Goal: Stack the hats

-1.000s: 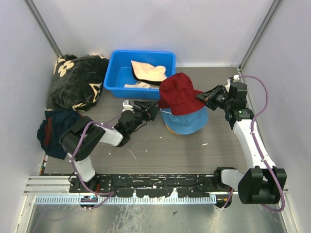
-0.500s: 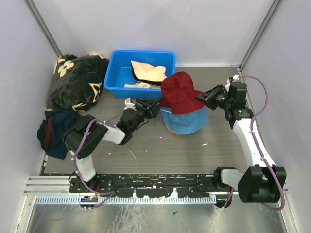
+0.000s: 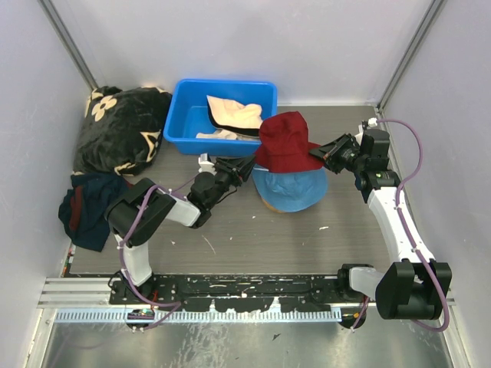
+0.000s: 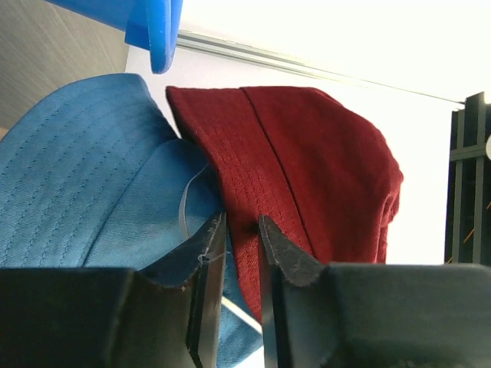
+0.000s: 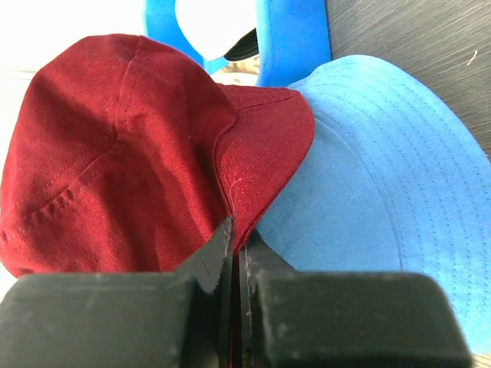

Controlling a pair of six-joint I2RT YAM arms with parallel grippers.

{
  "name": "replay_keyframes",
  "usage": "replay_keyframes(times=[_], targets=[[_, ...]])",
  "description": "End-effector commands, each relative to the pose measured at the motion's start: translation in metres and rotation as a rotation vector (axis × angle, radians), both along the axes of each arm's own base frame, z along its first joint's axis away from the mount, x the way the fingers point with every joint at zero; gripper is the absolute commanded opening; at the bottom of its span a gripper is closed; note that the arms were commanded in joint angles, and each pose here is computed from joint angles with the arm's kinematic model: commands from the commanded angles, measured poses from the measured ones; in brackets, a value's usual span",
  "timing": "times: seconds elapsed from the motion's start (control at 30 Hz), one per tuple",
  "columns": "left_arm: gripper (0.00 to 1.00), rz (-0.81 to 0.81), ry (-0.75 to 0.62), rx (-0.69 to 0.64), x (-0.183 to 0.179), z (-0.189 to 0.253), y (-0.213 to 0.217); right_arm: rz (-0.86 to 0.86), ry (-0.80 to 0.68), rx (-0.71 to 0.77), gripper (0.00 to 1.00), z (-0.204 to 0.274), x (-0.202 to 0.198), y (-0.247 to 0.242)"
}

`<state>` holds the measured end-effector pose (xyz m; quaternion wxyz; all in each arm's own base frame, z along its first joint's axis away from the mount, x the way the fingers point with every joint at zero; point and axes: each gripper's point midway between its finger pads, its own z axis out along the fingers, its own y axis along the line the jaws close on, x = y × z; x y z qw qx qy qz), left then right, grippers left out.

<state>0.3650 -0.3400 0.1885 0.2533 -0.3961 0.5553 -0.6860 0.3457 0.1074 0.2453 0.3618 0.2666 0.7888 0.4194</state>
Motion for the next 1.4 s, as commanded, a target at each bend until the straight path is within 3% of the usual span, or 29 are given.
replay_keyframes(times=[0.0,0.23,0.8,1.2,1.37], targets=[[0.26,0.009,-0.069,-0.058,0.002,0.02,-0.002,0.008,-0.074,0.007,0.01,0.021,0.006,0.002],[0.0,-0.004,-0.084,-0.071,0.002,0.022,-0.005,0.013,-0.069,0.005,0.01,0.018,0.003,0.002],[0.0,-0.061,-0.083,0.006,-0.018,0.002,0.038,0.05,-0.027,-0.12,0.01,-0.015,-0.021,-0.004],[0.0,-0.267,-0.052,0.019,-0.025,-0.023,0.006,0.078,0.036,-0.156,0.01,-0.061,-0.02,-0.013],[0.0,-0.283,-0.018,0.051,-0.029,-0.041,0.015,0.117,0.04,-0.153,0.01,-0.074,-0.013,-0.013]])
